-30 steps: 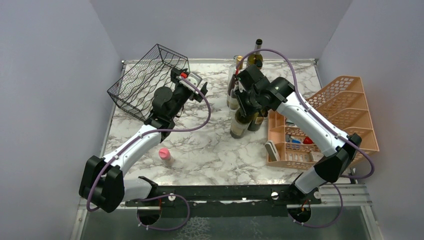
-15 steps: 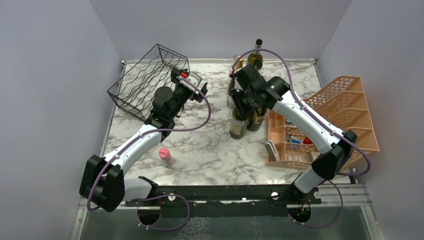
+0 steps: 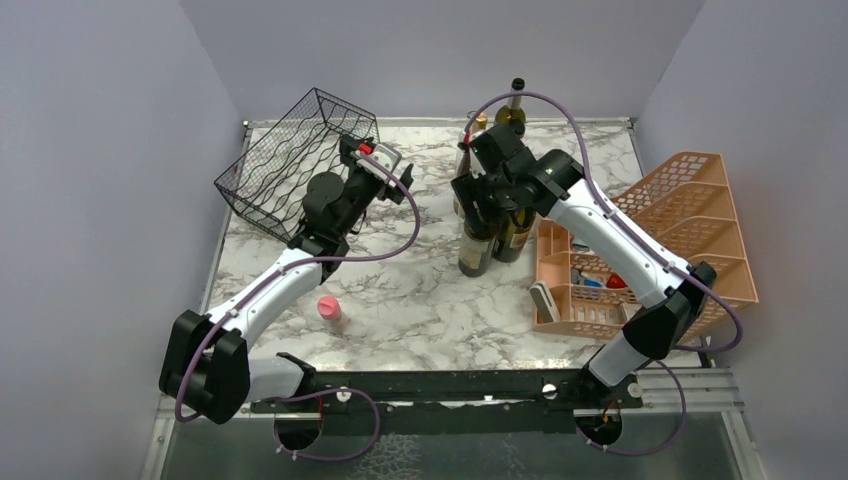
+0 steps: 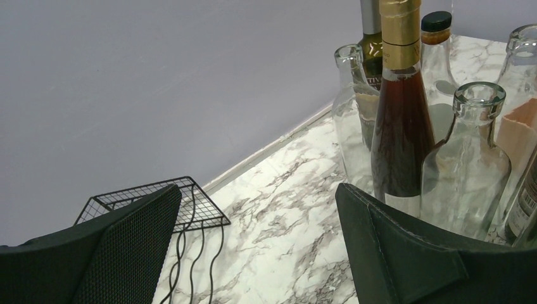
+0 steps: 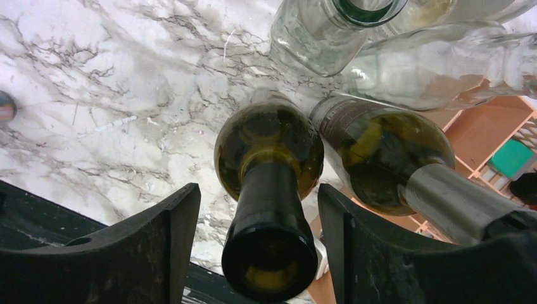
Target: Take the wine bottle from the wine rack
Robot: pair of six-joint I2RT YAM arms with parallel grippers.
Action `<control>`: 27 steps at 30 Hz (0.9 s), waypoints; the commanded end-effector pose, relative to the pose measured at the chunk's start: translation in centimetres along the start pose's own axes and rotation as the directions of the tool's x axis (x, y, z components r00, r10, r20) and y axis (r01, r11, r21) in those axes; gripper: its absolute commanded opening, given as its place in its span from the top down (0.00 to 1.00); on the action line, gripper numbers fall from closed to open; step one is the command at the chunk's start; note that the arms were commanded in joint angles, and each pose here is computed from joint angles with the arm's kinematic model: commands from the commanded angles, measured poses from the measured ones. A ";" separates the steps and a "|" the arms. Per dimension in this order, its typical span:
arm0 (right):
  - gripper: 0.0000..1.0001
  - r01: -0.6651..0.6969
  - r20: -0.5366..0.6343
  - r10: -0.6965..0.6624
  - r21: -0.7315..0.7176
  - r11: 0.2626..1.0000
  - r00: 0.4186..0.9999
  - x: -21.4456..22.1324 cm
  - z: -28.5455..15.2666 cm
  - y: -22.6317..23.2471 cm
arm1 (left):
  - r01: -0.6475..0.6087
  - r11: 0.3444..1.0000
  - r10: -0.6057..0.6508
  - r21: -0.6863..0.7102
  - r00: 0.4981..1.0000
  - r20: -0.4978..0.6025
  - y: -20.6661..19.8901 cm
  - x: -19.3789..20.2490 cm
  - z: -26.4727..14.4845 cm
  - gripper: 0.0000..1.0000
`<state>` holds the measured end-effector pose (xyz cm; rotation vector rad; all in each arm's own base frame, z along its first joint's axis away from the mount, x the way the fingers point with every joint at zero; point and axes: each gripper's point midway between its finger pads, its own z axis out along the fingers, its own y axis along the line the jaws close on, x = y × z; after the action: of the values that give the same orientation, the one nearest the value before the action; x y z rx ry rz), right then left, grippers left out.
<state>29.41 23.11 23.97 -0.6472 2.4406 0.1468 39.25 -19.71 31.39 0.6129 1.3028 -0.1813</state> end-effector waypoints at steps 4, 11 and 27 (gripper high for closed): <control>0.21 0.008 0.231 0.011 -0.078 0.997 0.973 -3.2 -6.2 0.0 | 0.009 1.000 -0.009 -0.002 0.998 0.067 0.8 -2.2 0.0 0.01; 0.11 -0.021 0.451 0.036 -0.038 0.999 0.892 -4.8 -11.3 -2.0 | -0.006 0.999 0.008 -0.033 0.997 0.081 1.6 -3.0 -0.5 0.01; 0.00 -0.249 0.918 0.081 0.020 0.968 0.388 -3.0 -29.8 -10.1 | 0.264 0.961 -0.239 -0.077 0.941 0.240 4.9 -15.8 -7.6 0.01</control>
<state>21.98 11.22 46.45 -0.2547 1.5317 0.3092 34.24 -15.88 42.55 0.4263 1.1505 -0.2188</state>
